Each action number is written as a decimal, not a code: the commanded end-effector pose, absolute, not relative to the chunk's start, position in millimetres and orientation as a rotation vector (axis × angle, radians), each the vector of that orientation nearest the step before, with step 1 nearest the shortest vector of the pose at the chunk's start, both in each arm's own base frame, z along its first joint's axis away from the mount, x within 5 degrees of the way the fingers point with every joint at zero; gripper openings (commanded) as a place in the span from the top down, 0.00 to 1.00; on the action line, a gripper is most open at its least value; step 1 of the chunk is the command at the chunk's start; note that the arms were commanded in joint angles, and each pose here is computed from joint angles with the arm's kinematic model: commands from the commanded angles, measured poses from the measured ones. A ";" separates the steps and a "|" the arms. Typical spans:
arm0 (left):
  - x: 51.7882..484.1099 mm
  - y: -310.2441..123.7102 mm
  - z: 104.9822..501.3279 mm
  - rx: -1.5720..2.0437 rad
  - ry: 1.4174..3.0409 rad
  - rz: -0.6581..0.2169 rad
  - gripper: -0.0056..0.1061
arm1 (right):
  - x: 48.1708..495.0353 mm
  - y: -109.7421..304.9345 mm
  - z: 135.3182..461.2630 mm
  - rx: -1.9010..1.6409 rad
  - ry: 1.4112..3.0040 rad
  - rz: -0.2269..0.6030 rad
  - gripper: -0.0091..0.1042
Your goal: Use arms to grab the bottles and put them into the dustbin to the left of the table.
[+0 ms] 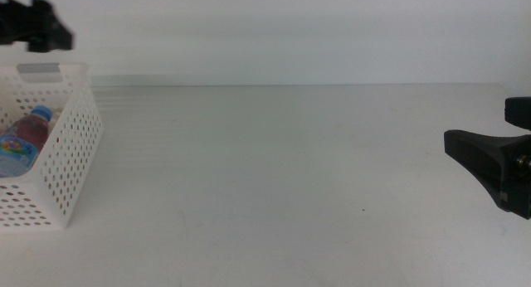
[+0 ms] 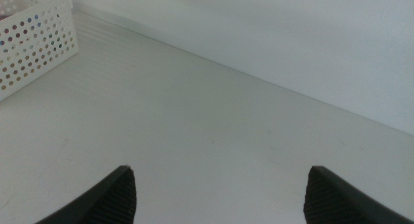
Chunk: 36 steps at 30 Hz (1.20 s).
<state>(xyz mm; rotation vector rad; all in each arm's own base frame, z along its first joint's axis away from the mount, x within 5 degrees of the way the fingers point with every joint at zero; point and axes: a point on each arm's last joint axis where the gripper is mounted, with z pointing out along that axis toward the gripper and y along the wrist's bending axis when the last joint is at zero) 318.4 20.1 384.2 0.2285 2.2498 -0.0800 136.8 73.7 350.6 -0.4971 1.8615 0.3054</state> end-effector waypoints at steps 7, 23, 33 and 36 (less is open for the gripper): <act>257.0 -36.8 406.2 0.283 1.820 -0.100 0.20 | 136.9 74.3 365.6 -0.492 1.763 0.310 0.32; 223.9 -28.9 380.9 0.122 1.592 -0.055 0.24 | 136.9 74.3 365.6 -0.492 1.763 0.310 0.32; 213.8 -26.9 372.4 0.124 1.602 -0.050 0.24 | 134.0 68.6 360.5 -0.509 1.753 0.252 0.32; 188.9 -23.5 365.8 0.124 1.580 -0.049 0.24 | 127.6 57.5 348.1 -0.460 1.769 0.224 0.32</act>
